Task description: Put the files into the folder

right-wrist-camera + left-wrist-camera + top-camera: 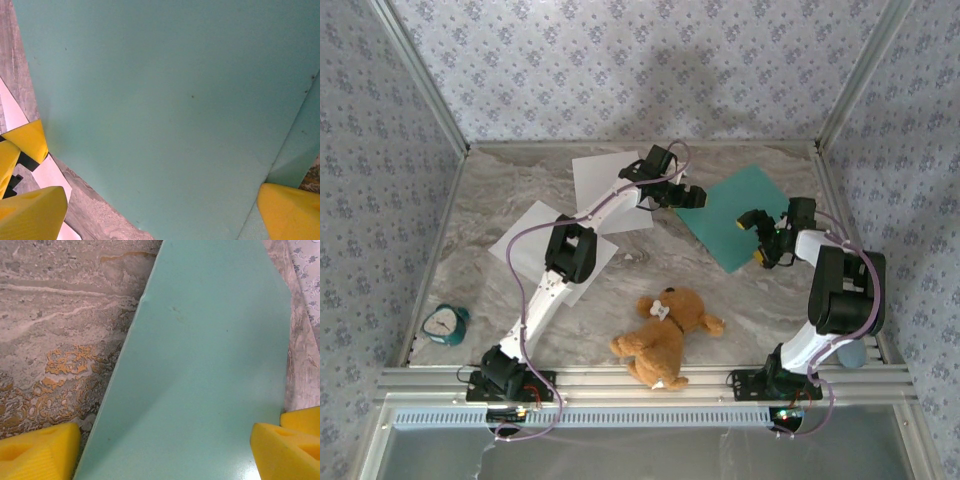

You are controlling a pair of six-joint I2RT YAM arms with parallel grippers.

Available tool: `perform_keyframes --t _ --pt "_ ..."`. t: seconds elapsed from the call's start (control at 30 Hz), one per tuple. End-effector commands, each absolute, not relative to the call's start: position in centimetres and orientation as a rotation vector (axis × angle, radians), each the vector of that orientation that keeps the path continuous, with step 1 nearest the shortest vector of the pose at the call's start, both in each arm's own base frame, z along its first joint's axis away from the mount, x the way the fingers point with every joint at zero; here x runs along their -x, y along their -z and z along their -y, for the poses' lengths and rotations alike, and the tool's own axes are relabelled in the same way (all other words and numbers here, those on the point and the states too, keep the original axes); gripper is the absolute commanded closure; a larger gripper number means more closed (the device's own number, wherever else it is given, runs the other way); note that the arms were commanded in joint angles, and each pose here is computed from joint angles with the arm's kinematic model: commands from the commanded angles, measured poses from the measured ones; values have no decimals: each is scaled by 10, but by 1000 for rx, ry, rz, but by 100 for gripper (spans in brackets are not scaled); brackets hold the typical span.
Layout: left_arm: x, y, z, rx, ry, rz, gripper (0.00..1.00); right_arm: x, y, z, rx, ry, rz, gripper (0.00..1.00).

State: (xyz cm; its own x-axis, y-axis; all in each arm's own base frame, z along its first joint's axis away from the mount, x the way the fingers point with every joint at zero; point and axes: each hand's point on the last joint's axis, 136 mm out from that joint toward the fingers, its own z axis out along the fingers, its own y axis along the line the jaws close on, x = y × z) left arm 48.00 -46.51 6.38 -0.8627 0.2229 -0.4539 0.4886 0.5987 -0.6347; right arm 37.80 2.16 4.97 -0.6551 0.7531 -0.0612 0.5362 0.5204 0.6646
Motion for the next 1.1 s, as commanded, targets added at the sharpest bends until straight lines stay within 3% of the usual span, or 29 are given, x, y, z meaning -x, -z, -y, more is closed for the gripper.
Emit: perform_keyframes --t 0.0,0.43,1.07 --pt "-467 -81 472 -624 1178 -2493 12 -381 -45 -26 -1095 -912 -2432 0" --pt "-468 -81 472 -614 1167 -2495 13 -369 -60 -14 -1106 -782 -2434 0" --pt "-465 -81 473 -622 1182 -2501 16 -382 -37 -24 -1112 -873 -2432 2"
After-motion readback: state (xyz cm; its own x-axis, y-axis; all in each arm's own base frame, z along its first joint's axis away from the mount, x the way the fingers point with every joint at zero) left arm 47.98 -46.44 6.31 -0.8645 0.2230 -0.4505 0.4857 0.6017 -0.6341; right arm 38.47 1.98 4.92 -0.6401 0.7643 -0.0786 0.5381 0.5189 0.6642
